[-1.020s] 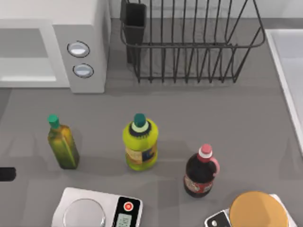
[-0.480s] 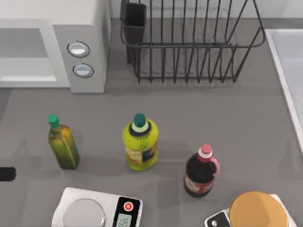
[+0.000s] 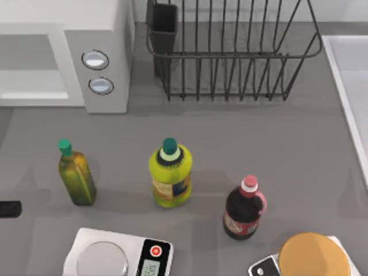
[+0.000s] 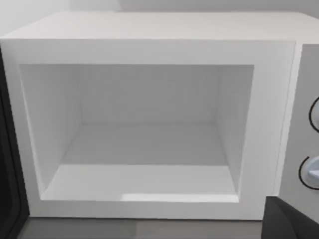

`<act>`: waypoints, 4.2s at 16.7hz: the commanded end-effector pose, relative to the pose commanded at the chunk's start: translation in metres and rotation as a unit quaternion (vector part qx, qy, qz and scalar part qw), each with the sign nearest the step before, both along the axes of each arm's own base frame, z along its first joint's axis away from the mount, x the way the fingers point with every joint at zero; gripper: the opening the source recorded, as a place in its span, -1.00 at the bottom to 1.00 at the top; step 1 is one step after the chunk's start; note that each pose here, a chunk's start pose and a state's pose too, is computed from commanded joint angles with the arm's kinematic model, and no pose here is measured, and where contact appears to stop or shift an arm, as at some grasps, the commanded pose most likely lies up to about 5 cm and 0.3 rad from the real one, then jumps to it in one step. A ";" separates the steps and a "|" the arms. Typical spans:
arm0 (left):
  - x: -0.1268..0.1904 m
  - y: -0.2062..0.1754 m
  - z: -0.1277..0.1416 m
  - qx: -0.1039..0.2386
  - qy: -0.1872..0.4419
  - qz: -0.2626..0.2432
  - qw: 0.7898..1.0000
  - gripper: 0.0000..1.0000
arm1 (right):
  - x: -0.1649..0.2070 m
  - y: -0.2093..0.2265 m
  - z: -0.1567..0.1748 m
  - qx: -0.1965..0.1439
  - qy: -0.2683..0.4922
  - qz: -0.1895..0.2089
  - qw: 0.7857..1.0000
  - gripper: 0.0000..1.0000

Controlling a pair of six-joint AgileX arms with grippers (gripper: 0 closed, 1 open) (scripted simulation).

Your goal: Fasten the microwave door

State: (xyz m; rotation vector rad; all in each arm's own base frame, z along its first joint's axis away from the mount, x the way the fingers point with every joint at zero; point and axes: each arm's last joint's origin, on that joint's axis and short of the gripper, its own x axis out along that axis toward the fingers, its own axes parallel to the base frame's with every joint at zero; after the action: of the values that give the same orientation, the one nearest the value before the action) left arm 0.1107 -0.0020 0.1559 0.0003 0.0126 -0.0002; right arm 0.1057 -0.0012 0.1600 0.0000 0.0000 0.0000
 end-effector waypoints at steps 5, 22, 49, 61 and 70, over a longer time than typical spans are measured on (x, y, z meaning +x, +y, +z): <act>0.010 -0.002 -0.007 0.000 -0.008 0.000 1.000 -1.00 | 0.000 0.000 0.000 0.000 0.000 0.000 1.000 1.00; 0.015 -0.019 0.008 0.000 -0.007 0.003 1.000 -1.00 | 0.000 0.000 0.000 0.000 0.000 0.000 1.000 1.00; 0.098 0.179 0.100 0.123 0.303 0.071 0.942 -1.00 | 0.000 0.000 0.000 0.000 0.000 0.000 1.000 1.00; 0.085 0.312 0.088 0.004 0.377 -0.009 0.926 -1.00 | 0.000 0.000 0.000 0.000 0.000 0.000 1.000 1.00; 0.088 0.316 0.034 0.007 0.376 -0.009 0.927 -1.00 | 0.000 0.000 0.000 0.000 0.000 0.000 1.000 1.00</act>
State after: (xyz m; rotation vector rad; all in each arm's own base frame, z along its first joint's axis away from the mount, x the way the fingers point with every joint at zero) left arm 0.1984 0.3136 0.1895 0.0139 0.7836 -0.0178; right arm 0.1057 -0.0012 0.1600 0.0000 0.0000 0.0000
